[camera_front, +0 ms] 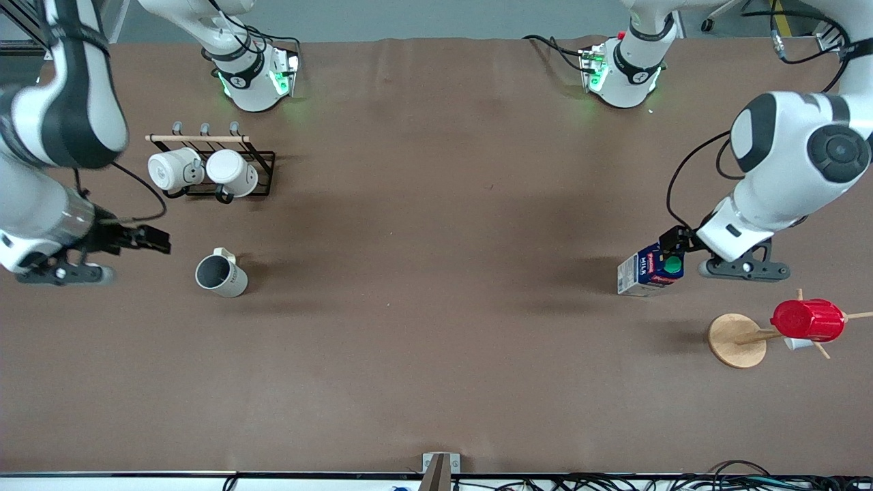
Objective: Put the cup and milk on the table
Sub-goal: 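Reach the right gripper to the white cup while the left gripper reaches the milk, then grasp the white cup with the right gripper while the left gripper grasps the milk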
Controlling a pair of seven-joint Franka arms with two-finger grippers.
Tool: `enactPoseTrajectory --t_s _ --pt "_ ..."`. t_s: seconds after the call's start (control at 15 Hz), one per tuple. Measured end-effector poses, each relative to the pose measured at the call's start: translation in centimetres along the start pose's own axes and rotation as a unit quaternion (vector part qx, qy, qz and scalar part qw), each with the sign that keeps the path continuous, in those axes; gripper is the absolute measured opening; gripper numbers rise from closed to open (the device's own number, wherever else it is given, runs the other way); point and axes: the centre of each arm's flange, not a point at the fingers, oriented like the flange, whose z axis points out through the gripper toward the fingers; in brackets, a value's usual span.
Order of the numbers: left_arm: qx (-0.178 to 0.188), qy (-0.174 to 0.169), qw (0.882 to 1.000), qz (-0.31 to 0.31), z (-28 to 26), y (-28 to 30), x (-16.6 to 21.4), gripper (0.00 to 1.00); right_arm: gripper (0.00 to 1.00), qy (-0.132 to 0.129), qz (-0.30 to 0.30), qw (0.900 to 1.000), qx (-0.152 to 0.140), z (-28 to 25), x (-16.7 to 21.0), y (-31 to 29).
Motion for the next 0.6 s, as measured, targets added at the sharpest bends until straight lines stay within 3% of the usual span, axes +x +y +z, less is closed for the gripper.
enactPoseTrajectory --t_s 0.4,0.6 --pt "-0.005 -0.026 1.000 -0.011 3.7 1.2 0.3 0.97 1.00 0.023 -0.056 0.998 -0.008 11.4 -0.2 2.2" --pt "-0.006 -0.033 0.999 -0.010 4.7 1.6 0.3 0.78 0.99 0.038 -0.061 0.997 -0.011 15.2 -1.5 2.3"
